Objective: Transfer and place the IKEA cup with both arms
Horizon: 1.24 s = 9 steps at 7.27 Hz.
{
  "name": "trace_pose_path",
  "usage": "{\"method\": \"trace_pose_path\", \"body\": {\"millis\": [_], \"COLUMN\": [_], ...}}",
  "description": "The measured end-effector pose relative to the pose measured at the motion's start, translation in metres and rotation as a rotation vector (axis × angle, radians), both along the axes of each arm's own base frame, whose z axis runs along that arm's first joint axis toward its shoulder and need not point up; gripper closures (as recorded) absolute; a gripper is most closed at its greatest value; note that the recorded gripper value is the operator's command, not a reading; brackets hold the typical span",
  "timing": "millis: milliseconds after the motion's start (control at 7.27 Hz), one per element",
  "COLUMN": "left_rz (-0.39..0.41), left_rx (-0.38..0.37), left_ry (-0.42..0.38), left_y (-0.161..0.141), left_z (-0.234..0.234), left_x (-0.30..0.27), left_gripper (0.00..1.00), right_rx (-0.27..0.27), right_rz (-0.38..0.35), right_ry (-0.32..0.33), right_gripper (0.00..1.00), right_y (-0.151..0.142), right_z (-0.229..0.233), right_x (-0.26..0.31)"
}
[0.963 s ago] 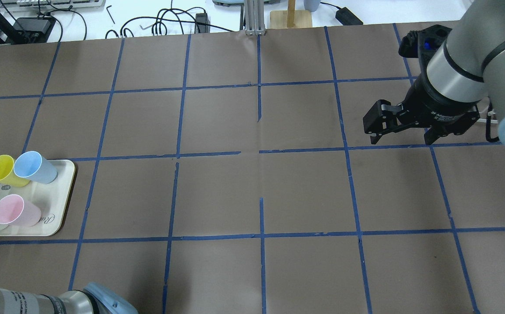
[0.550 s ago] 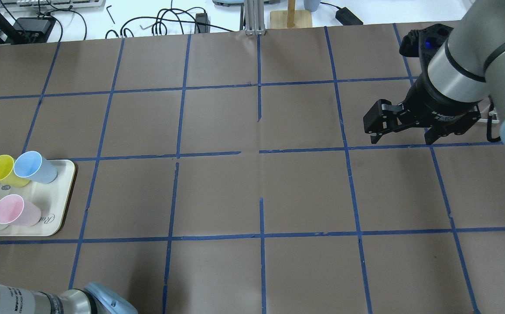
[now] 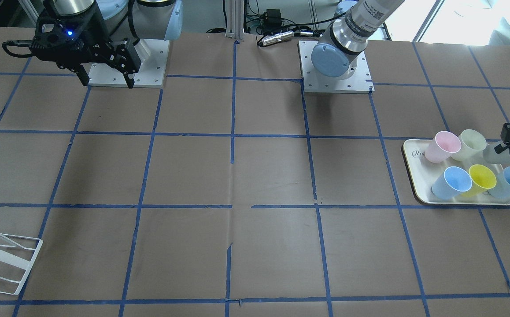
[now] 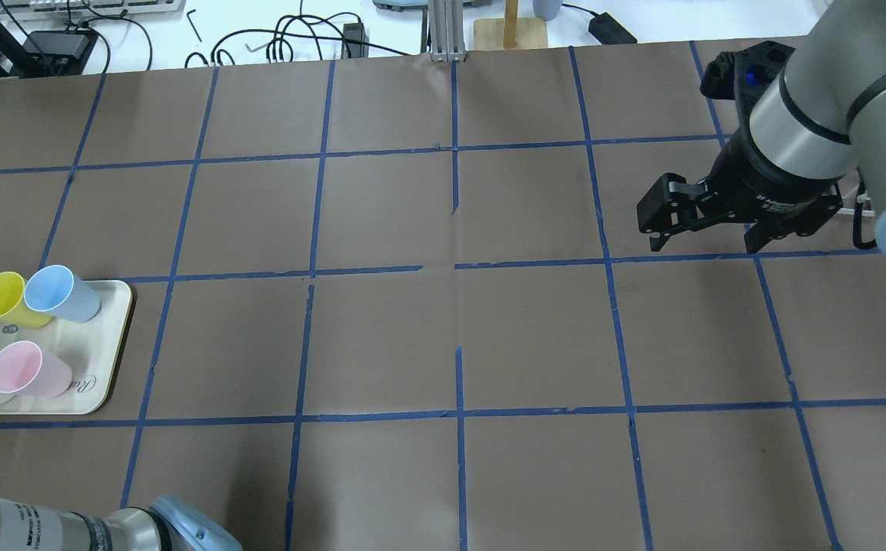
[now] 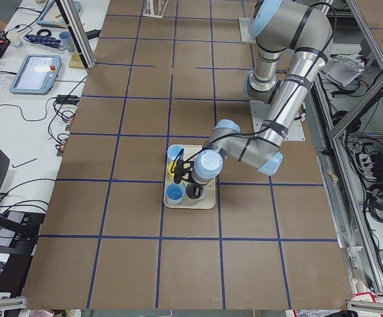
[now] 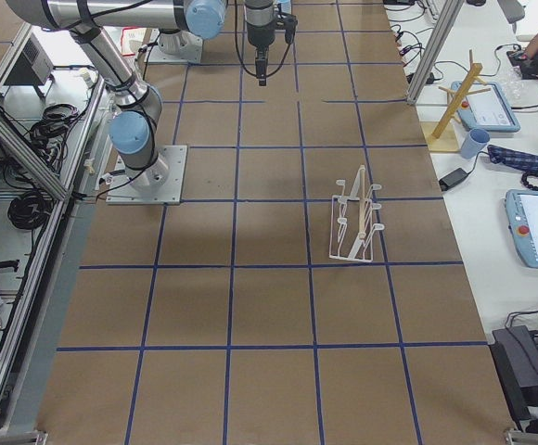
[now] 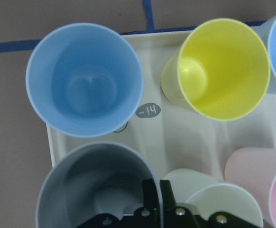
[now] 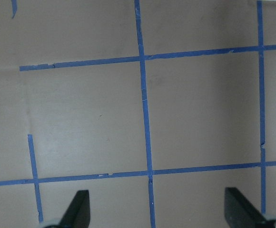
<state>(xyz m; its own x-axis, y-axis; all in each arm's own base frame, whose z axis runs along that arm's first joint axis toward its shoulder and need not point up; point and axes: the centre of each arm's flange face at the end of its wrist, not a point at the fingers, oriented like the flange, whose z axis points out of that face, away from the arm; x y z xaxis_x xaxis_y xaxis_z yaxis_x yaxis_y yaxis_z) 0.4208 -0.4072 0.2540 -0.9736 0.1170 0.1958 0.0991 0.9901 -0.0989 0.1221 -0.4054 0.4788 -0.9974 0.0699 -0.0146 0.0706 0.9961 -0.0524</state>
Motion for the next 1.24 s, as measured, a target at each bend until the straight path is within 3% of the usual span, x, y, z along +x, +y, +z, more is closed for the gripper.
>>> {"method": "trace_pose_path", "body": {"millis": [138, 275, 825, 1238], "left_rz": [0.023, 0.04, 0.026, 0.035], "left_rx": [0.008, 0.014, -0.011, -0.002], "left_ry": [0.003, 0.003, -0.062, -0.077], "left_y": [-0.003, -0.007, -0.025, -0.065], "left_z": [-0.001, -0.001, 0.044, 0.101], "left_x": [-0.003, -0.007, -0.026, -0.118], "left_gripper": [0.12, 0.0, 0.0, 0.0], "right_rx": [0.003, 0.006, 0.009, 0.001], "right_rz": [-0.002, -0.002, -0.003, -0.003], "right_ry": [0.001, 0.002, 0.004, 0.002], "right_gripper": [0.0, 0.0, 0.0, 0.0], "right_y": [0.0, 0.001, 0.002, 0.001], "right_z": [-0.001, -0.002, -0.003, 0.0], "right_x": [0.0, 0.0, 0.0, 0.0]}}
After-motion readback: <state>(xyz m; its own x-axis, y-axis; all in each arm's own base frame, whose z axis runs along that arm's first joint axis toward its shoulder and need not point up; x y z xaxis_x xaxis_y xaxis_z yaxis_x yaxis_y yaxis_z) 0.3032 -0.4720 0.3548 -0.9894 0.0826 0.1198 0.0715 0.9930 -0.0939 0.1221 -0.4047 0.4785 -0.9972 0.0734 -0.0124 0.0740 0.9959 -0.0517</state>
